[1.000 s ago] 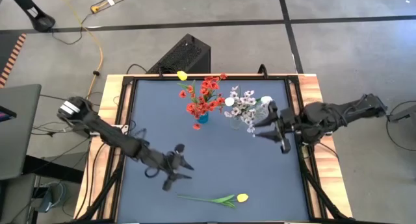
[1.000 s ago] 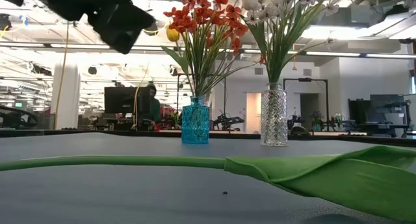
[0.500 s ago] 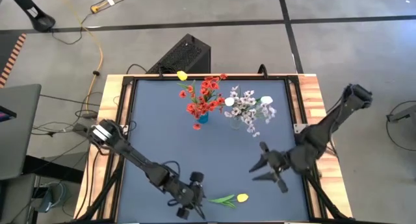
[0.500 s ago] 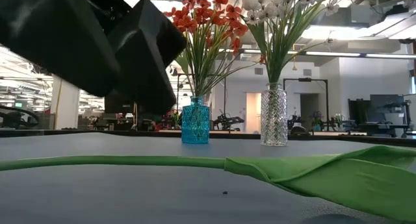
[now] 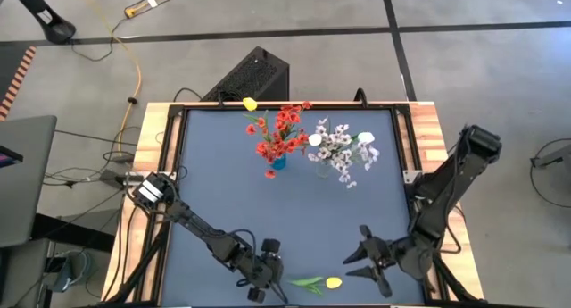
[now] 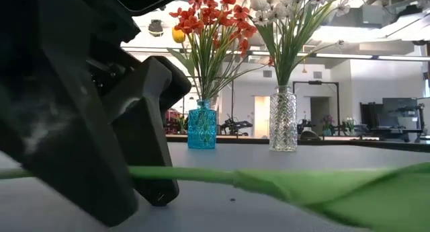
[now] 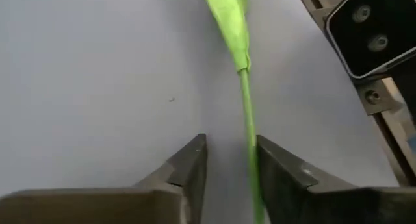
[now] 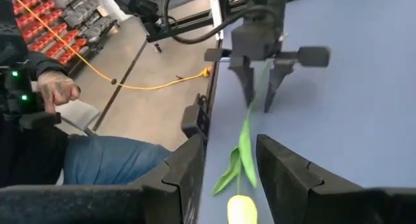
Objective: Sort flowers into vase by color
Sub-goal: Put the yellow tulip into the blue vase
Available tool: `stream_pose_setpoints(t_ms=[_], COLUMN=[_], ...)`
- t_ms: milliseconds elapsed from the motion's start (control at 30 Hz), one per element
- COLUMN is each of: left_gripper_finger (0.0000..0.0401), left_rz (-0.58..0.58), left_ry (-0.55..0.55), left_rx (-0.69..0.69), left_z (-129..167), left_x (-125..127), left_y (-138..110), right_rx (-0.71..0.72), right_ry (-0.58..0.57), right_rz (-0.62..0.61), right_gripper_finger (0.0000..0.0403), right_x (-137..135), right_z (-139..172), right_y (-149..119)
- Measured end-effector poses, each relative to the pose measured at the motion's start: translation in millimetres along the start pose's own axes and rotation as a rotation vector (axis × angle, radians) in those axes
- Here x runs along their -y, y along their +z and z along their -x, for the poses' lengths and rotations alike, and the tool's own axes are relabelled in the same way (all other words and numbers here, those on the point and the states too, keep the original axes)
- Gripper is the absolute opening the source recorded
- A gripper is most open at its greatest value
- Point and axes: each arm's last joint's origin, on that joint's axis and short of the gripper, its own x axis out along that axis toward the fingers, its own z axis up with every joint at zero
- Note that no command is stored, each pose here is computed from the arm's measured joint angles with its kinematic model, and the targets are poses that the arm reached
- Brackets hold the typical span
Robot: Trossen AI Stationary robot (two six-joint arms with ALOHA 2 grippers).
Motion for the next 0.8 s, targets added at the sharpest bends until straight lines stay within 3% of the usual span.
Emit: stream_pose_setpoints(t_ms=[200, 433, 633, 800], left_gripper_finger=[0.0011, 0.0001, 0.0000, 0.0000], left_rz=[-0.007, -0.087, -0.141, -0.131], left_ry=[0.015, 0.112, 0.345, 0.484], left_rx=[0.004, -0.015, -0.092, 0.013], left_z=[1, 22, 74, 121], left_x=[-1, -3, -14, -22], left_y=[1, 6, 15, 25], right_rx=[0.004, -0.018, -0.011, -0.003], right_ry=[0.005, -0.016, 0.001, -0.012], right_rz=[-0.047, -0.088, -0.069, 0.035], right_gripper_finger=[0.0168, 0.0168, 0.0168, 0.0168], right_x=[-7, -6, -9, -8], right_z=[-15, -28, -24, -25], right_y=[-17, -33, -31, -30])
